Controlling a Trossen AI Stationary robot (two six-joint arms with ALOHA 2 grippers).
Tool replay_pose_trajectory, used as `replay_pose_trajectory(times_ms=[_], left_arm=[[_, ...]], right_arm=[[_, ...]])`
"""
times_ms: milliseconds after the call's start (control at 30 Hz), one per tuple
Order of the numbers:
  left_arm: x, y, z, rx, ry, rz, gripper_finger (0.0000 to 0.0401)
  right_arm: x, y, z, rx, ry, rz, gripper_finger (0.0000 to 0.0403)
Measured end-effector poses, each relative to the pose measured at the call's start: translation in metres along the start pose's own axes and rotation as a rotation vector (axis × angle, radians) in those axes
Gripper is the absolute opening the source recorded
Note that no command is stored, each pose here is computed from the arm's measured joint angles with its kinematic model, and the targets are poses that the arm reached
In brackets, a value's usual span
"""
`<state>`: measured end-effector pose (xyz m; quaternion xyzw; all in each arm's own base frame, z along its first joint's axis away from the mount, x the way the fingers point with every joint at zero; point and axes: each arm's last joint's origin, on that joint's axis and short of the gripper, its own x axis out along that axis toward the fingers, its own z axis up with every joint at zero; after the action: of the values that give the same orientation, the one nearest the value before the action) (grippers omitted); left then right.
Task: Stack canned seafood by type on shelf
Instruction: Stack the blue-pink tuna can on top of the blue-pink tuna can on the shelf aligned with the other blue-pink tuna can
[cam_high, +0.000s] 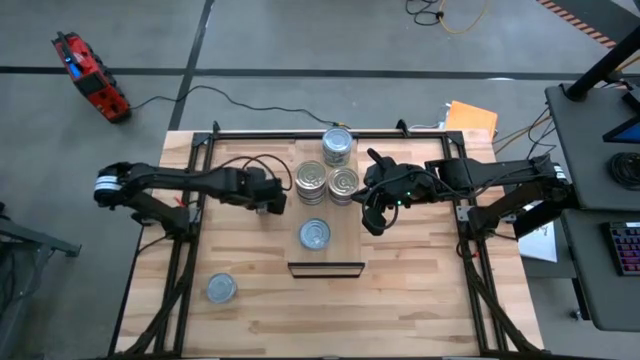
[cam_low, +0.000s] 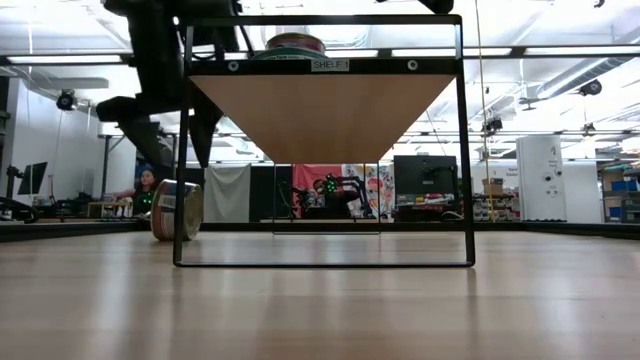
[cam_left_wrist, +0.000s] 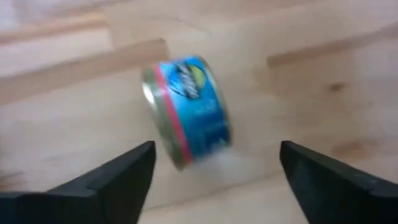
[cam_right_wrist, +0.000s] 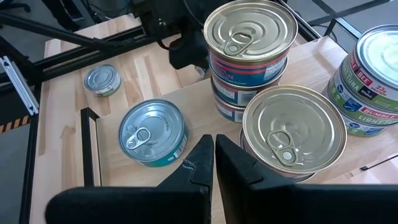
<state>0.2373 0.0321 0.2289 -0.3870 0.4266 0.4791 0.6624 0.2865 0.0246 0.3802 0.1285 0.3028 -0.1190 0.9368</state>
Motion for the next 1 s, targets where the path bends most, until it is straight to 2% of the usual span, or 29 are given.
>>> replay_pose_trajectory(times_ms=[67, 167, 467, 700, 833, 1000], left_arm=[[0.0, -0.002, 0.002, 0.011, -0.018, 0.061, 0.0349], [0.002, -0.004, 0.004, 0.023, -0.019, 0.13, 0.0363], [0.02, 0.0, -0.002, 0.002, -0.011, 0.156, 0.0359], [0.029, -0.002, -0.005, -0.012, -0.036, 0.1, 0.0358], [0.036, 0.0, -0.008, -0.015, -0.034, 0.09, 0.0344], [0.036, 0.001, -0.008, -0.013, -0.033, 0.093, 0.0288]], right_arm=[[0.0, 0.0, 0.0, -0.001, 0.0, 0.001, 0.0009], [0.0, 0.0, 0.0, -0.001, 0.001, 0.003, 0.0009], [0.0, 0.0, 0.0, -0.022, 0.002, 0.003, 0.0009], [0.0, 0.0, 0.0, -0.035, 0.002, 0.003, 0.0009], [0.0, 0.0, 0.0, -0.035, 0.002, 0.003, 0.0009], [0.0, 0.0, 0.0, -0.035, 0.001, 0.004, 0.0009]])
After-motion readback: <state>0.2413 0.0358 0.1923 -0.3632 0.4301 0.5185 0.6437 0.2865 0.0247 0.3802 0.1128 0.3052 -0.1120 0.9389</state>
